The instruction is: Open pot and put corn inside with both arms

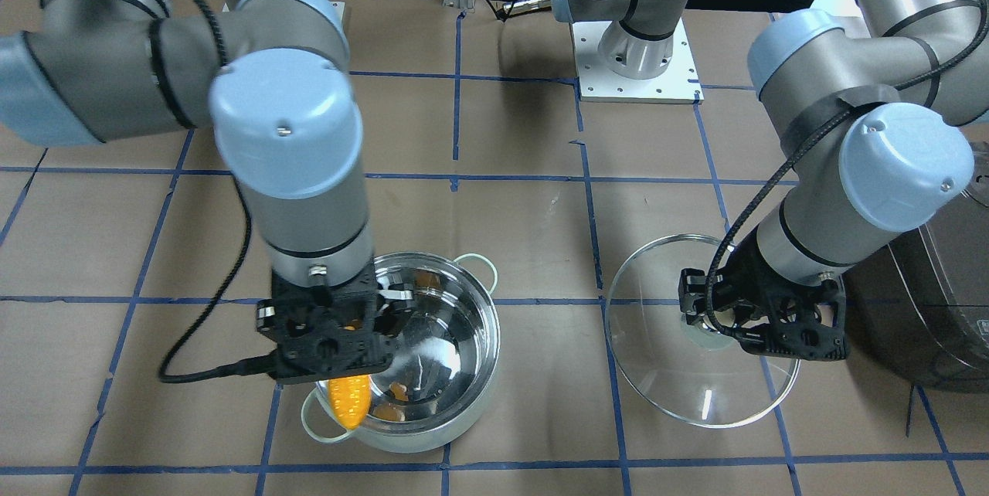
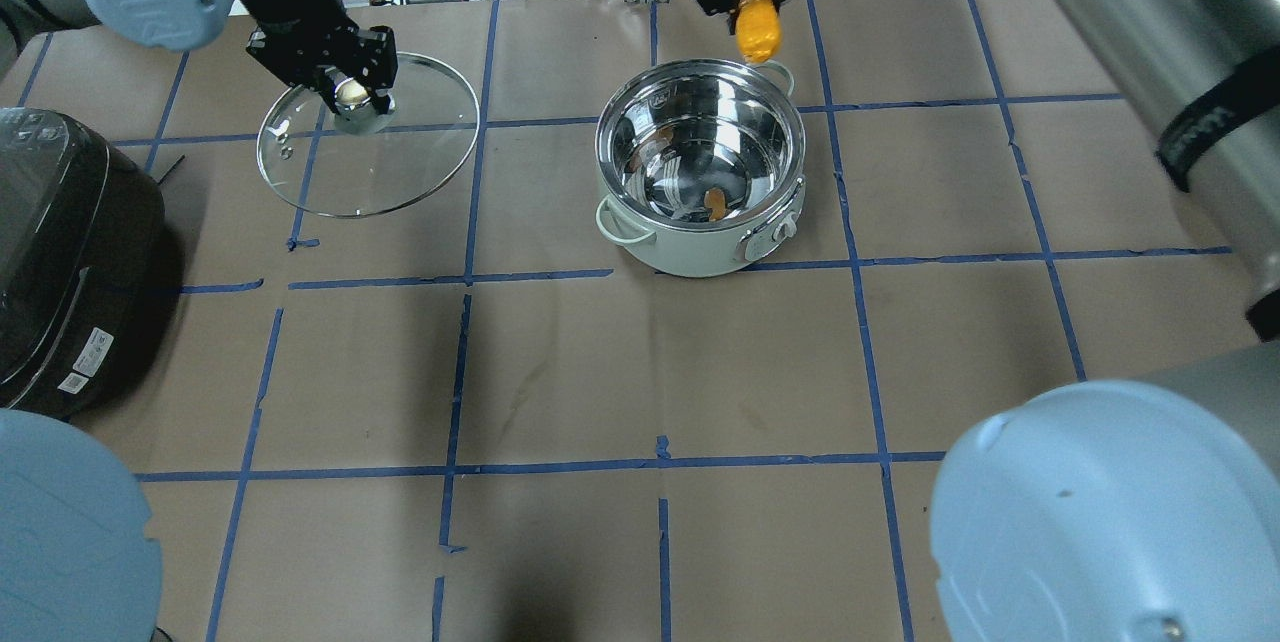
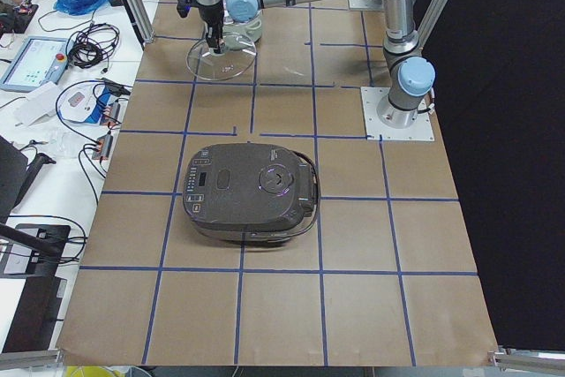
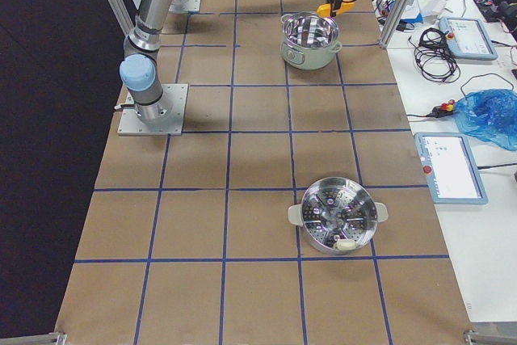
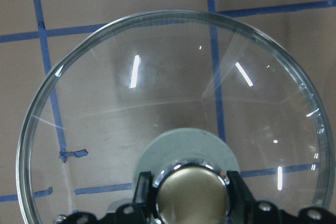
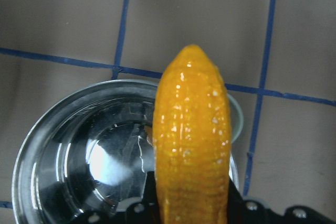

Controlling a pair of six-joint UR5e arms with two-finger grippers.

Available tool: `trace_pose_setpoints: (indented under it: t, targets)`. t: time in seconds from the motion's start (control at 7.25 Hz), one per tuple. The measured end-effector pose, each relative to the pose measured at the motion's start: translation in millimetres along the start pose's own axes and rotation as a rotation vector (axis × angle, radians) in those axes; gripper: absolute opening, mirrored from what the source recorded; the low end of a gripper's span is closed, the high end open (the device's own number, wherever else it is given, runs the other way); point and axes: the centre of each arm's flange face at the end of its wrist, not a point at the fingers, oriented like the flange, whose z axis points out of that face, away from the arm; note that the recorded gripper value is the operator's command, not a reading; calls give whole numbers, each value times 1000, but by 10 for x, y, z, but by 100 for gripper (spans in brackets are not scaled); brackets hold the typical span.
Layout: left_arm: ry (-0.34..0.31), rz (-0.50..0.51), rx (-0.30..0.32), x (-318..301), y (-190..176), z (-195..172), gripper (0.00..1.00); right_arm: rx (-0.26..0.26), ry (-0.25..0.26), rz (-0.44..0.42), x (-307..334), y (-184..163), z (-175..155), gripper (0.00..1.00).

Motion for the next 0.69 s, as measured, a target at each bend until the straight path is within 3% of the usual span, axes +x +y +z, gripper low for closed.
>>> trace_pose_setpoints:
  t: [0.28,0.69]
  targets:
    - [-17,12,65,-222,-7,531,2,-57,-19,5,-282,106,395,8]
    - [-23,6,86,-430,-190,1175,6,-113,-17,10,-372,330,931,7]
